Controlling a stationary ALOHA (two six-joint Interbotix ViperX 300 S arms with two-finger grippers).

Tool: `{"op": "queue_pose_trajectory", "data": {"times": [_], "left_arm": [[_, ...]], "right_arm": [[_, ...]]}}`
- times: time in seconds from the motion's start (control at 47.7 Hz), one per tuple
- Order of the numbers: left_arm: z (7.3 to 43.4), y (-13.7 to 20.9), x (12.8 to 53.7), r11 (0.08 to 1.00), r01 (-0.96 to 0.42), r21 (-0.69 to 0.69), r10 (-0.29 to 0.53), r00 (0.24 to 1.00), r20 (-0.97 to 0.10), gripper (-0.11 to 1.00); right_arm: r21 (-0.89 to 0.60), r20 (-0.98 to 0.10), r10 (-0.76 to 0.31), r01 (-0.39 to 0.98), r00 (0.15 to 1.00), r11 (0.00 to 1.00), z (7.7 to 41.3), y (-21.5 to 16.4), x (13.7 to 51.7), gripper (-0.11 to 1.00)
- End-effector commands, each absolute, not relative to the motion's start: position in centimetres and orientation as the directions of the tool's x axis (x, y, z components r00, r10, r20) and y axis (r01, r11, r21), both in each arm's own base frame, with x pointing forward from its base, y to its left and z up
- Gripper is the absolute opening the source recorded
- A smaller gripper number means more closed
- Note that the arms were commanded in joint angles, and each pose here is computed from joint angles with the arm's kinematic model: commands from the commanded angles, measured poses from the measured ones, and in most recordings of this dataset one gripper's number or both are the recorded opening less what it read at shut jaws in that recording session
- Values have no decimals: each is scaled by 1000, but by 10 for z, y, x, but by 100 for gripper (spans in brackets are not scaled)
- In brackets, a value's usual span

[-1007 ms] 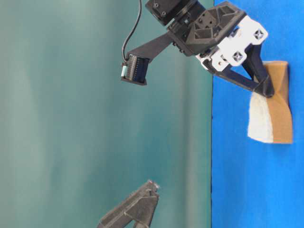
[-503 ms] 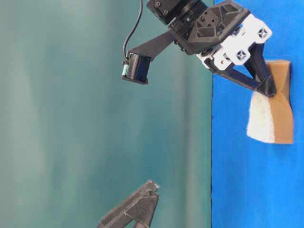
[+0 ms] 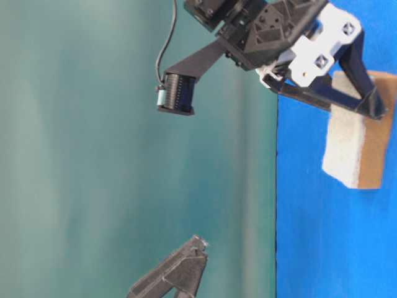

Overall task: Hand over the sponge with the left arm and wipe it with the right arm.
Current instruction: 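Lower the sponge to the table and open the right gripper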

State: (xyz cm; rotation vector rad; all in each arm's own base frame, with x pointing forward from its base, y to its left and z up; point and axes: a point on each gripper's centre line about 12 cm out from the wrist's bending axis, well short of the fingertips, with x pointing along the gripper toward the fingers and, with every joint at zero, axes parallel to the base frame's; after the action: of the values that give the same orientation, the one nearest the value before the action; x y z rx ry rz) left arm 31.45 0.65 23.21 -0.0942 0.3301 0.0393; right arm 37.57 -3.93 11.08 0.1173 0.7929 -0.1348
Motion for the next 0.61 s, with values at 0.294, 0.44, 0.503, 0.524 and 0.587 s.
{"op": "queue_pose_trajectory", "data": {"times": [0.294, 0.44, 0.503, 0.524, 0.587], "left_arm": [[238, 6, 316, 995, -49, -84, 22, 953, -302, 82], [239, 6, 316, 995, -49, -84, 22, 954, -301, 82], [239, 6, 316, 995, -49, -84, 22, 954, -301, 82], [239, 6, 316, 995, -49, -84, 22, 954, -301, 82], [238, 6, 316, 995, -49, -84, 22, 953, -302, 82]], "right_arm": [[63, -620, -76, 145, 781, 987, 170, -36, 375, 72], [60, -604, -70, 133, 794, 989, 194, -35, 366, 72], [57, -588, -70, 127, 806, 990, 204, -34, 362, 72], [56, -582, -70, 125, 810, 991, 208, -34, 361, 72], [52, -569, -69, 119, 819, 992, 216, -33, 356, 72]]}}
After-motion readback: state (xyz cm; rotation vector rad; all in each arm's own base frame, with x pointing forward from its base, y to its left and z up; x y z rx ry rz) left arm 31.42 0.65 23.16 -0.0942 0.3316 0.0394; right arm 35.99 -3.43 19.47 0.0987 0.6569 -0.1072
